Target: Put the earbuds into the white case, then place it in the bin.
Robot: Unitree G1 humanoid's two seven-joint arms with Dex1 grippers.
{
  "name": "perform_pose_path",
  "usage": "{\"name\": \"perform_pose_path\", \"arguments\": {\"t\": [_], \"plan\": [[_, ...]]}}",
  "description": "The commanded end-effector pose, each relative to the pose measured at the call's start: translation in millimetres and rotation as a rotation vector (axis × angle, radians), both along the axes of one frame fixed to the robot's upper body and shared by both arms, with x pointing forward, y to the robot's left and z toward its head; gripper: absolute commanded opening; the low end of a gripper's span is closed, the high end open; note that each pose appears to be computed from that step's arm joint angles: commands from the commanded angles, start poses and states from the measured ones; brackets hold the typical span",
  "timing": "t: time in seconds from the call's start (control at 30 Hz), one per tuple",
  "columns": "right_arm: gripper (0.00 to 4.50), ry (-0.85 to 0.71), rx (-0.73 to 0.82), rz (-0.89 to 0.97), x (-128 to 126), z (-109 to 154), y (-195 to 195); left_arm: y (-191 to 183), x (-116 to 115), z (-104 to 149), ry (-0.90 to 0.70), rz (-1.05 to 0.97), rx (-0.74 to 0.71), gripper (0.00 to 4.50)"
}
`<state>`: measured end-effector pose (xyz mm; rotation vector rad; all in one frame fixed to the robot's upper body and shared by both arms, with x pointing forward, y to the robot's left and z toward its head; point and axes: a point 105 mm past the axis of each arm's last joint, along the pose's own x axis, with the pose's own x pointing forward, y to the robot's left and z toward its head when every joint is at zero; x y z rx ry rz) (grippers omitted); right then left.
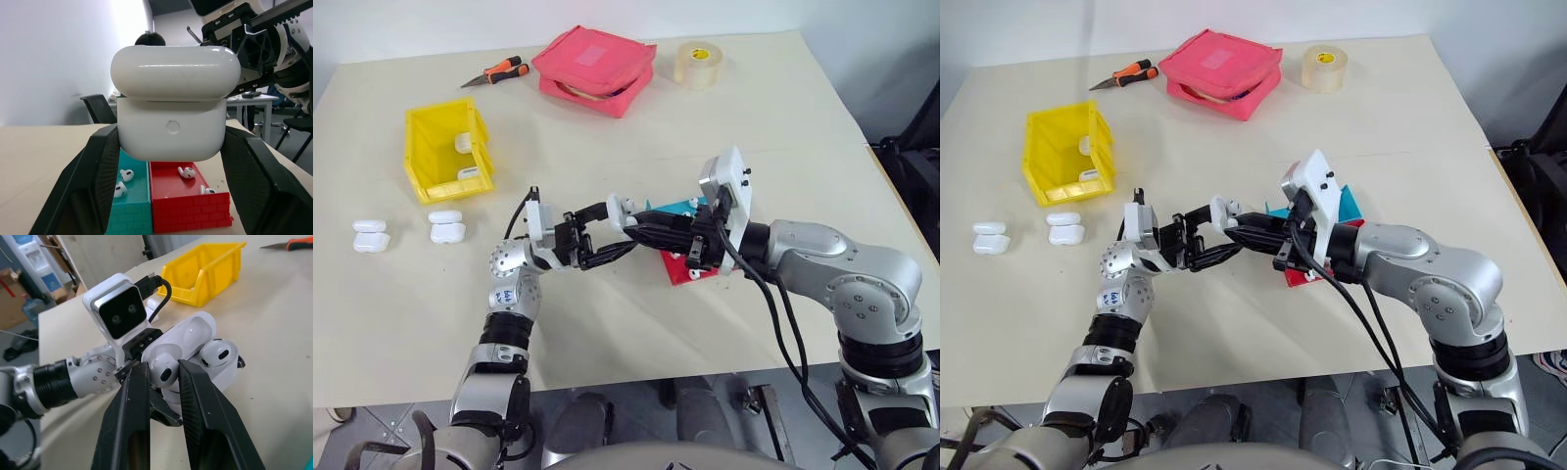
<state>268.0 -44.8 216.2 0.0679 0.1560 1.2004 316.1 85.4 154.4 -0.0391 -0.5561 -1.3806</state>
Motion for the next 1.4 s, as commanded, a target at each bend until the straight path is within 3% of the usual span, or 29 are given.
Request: {"name": "perform_pose_path", "arguments": {"t": [0.03,0.5,0.63,1.27,1.4], "plan": [[0.48,0.026,-0.001,-0.060,6.0,4.6,-8.6,3.5,-5.6,18.0,-0.093,-0.012,-0.057,2.75],[0.48,0.108,-0.034,-0.054,5.1,9.3,-8.7,6.6,-3.1,16.0,-0.090,-0.004,-0.055,2.75],[0.48,0.128,-0.056,-0.074,10.5,-0.2,-9.0,4.6,-5.1,16.2,-0.096,-0.013,-0.059,2.75],[0.48,0.095,-0.108,-0.072,23.3,-5.8,-8.7,3.0,-11.7,13.6,-0.114,-0.050,-0.038,2.75],[1.70,0.079,-0.107,-0.071,24.0,-4.1,-7.1,2.1,-12.1,13.3,-0.110,-0.056,-0.037,2.75]]}}
